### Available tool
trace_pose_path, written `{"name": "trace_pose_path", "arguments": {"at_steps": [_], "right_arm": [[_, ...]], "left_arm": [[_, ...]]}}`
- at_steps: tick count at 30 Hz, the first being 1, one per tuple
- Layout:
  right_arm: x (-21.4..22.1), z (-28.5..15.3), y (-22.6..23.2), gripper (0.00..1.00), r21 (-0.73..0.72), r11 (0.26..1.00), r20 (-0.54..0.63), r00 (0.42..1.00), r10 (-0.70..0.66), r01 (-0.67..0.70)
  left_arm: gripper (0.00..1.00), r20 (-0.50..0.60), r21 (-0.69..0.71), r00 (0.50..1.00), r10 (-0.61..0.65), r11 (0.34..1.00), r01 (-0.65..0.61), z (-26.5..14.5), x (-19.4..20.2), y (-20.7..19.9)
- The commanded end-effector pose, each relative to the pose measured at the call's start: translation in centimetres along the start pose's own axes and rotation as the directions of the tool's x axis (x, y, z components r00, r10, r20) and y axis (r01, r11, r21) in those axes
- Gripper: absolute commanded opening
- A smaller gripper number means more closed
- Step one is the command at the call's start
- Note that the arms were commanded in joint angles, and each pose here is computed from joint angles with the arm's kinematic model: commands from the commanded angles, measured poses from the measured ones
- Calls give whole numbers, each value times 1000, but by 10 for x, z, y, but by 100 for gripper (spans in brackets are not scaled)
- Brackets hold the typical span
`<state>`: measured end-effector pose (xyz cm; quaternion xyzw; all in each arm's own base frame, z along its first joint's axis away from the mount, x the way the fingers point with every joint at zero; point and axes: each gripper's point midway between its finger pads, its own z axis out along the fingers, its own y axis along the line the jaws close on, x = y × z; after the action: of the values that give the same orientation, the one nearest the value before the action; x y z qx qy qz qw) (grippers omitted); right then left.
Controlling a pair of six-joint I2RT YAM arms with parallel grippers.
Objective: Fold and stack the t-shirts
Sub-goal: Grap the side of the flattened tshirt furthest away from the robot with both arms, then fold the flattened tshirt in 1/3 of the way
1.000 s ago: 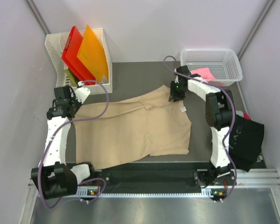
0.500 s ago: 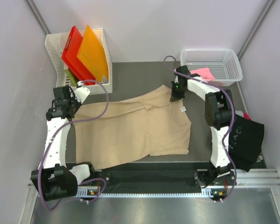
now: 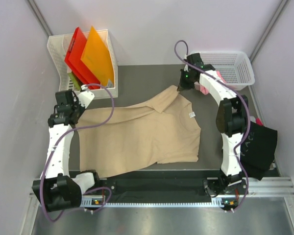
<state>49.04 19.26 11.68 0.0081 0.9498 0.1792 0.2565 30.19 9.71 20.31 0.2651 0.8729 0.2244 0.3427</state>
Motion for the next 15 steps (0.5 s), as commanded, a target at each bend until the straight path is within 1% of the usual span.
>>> {"name": "trace_pose_path", "arguments": {"at_steps": [1,2,3,5,6,8,9,10,13,15], "right_arm": [[-54,-36,12,0,-49,999,122,992,22,-16],[-59,-37,10,0,-56,998,123,991,44,-37],[-76,-48,10,0,-69,997,164,985,56,-46],[-90,-54,10,0,-96,993,188,978,88,-71],[-101,-64,7,0,-109,991,219,970,104,-82],[-113,-82,9,0,-133,988,254,960,115,-83],[-116,-88,5,0,-134,987,267,956,122,-88],[-118,-97,7,0,-139,987,278,954,117,-81],[-112,-107,-4,0,-108,991,270,957,106,-79],[-102,-102,-14,0,-79,993,246,963,105,-88]], "left_arm": [[0,59,-66,998,11,998,-7,9,-24,24],[0,63,-74,998,8,997,-3,11,-29,29],[0,60,-72,998,3,997,1,20,-31,31],[0,73,-87,997,-16,996,23,26,-41,40],[0,58,-72,998,-22,997,26,35,-41,39],[0,71,-80,997,-37,996,43,38,-52,48],[0,60,-72,997,-40,996,44,44,-53,48],[0,72,-81,996,-42,996,48,44,-59,53],[0,79,-86,996,-33,996,39,50,-64,56],[0,75,-87,997,-21,996,28,55,-65,56]]}}
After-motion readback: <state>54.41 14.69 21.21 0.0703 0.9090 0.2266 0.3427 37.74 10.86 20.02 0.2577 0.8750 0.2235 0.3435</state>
